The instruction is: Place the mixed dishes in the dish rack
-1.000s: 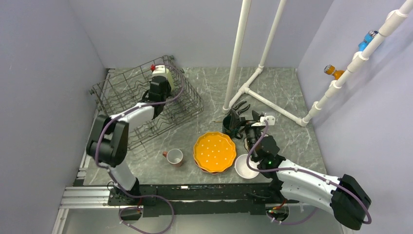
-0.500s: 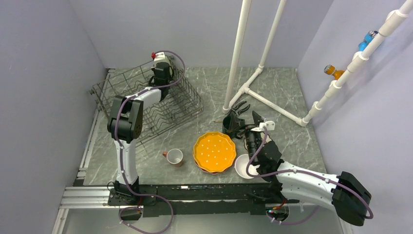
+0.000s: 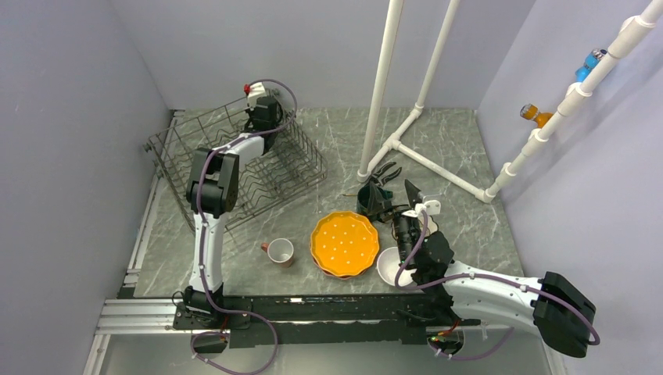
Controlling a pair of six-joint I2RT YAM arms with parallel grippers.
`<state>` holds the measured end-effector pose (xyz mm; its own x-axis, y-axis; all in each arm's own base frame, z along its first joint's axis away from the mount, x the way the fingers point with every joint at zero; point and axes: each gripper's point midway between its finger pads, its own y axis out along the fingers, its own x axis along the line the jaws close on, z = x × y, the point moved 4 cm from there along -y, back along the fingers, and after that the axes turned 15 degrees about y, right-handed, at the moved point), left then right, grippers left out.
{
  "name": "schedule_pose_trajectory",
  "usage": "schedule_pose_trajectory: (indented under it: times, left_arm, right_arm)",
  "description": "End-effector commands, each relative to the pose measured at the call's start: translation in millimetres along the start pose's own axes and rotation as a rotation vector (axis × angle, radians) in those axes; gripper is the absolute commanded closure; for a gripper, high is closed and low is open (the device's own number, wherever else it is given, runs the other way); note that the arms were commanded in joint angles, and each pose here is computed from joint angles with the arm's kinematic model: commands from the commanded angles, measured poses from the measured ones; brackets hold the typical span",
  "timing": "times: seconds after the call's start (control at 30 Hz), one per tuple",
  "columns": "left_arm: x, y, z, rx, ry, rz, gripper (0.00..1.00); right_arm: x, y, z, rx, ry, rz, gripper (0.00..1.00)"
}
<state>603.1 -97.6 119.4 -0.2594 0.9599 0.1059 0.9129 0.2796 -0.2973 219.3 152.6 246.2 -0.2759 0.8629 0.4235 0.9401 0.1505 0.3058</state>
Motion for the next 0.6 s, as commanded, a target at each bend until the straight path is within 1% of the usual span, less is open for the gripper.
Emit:
schedule_pose_trajectory:
  times: [0.0, 0.23, 0.53, 0.57]
  left_arm:
    - [-0.2, -1.8, -55.6, -0.136, -0.111, -0.035, 1.0]
    - [-9.2, 3.3, -43.6, -0.102, -0.117, -0.018, 1.0]
    - [-23.4, 6.1, -43.3, -0.087, -0.098, -0.017, 1.0]
    - [-23.1, 5.5, -42.7, -0.08, -0.106, -0.02, 0.98]
  right_arm:
    - [3.2, 0.1, -10.4, -0.044, 0.032, -0.008, 0.05]
    - [3.5, -0.3, -10.6, -0.043, 0.034, -0.008, 0.05]
    - [3.7, -0.2, -9.6, -0.039, 0.032, -0.009, 0.05]
    - [3.7, -0.3, -9.8, -0.04, 0.032, -0.01, 0.05]
